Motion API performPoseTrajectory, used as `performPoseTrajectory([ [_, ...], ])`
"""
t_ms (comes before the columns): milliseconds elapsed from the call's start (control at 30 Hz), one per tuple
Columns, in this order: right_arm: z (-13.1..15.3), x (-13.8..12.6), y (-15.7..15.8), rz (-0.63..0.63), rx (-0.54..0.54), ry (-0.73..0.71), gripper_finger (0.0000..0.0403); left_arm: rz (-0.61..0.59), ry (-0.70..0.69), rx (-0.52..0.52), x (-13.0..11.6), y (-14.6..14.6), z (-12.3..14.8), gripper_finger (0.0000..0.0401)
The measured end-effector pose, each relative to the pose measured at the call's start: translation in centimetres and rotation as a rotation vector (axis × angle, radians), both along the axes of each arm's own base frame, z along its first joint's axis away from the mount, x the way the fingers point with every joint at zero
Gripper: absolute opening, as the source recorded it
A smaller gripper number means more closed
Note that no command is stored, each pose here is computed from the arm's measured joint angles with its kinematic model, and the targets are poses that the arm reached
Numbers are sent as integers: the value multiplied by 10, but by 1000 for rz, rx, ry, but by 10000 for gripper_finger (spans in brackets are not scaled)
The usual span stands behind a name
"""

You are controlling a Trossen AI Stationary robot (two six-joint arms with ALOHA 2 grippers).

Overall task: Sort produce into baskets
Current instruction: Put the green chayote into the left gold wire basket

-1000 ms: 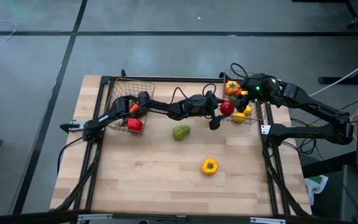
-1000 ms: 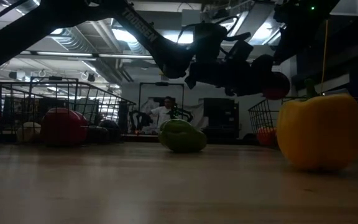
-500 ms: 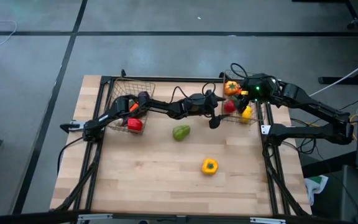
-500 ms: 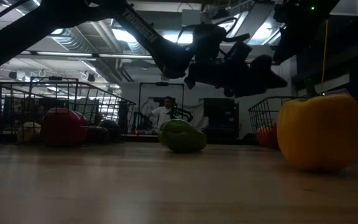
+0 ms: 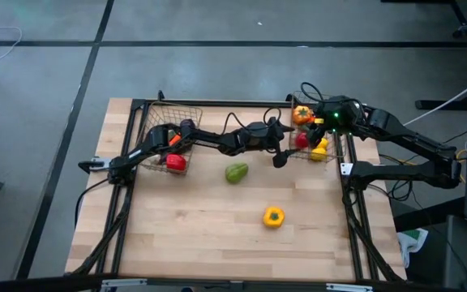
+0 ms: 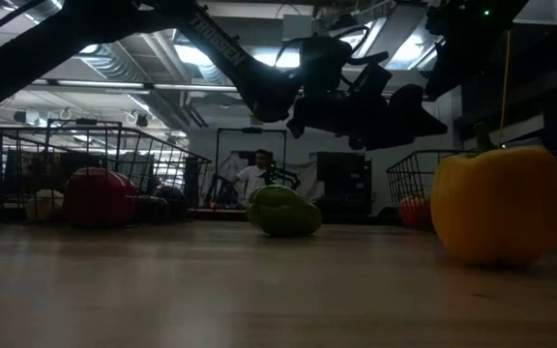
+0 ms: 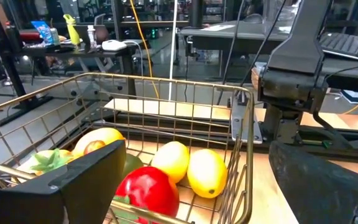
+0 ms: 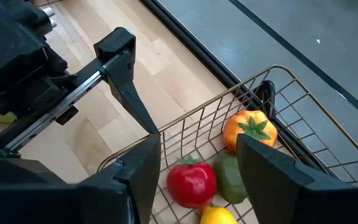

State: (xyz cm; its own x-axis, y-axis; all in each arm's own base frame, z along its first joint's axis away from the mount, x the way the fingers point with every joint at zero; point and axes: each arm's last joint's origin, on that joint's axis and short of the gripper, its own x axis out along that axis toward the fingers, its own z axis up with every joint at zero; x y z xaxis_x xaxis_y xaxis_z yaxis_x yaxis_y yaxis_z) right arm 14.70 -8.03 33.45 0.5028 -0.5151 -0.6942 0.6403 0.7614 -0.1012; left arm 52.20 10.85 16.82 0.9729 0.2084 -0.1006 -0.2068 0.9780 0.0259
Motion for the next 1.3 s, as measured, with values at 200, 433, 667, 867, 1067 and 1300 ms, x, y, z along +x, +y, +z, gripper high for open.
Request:
performPoseTrajectory([
  [200, 0, 0, 0, 0, 0, 0, 209, -4, -4, 0, 0, -2, 3, 393],
  [433, 0, 0, 0, 0, 0, 0, 209, -35, -40, -17, -2, -5, 22, 393],
  [667, 0, 0, 0, 0, 0, 0, 209, -113, 59, -67, -13, -13, 51, 393],
  [867, 0, 0, 0, 0, 0, -1, 209, 0, 290, -197, -41, -22, 81, 393],
  [1067, 0, 0, 0, 0, 0, 0, 209, 172, 513, -403, -78, -41, 103, 393],
  [1300, 0, 0, 0, 0, 0, -1, 209, 309, 742, -541, -109, -67, 105, 393],
])
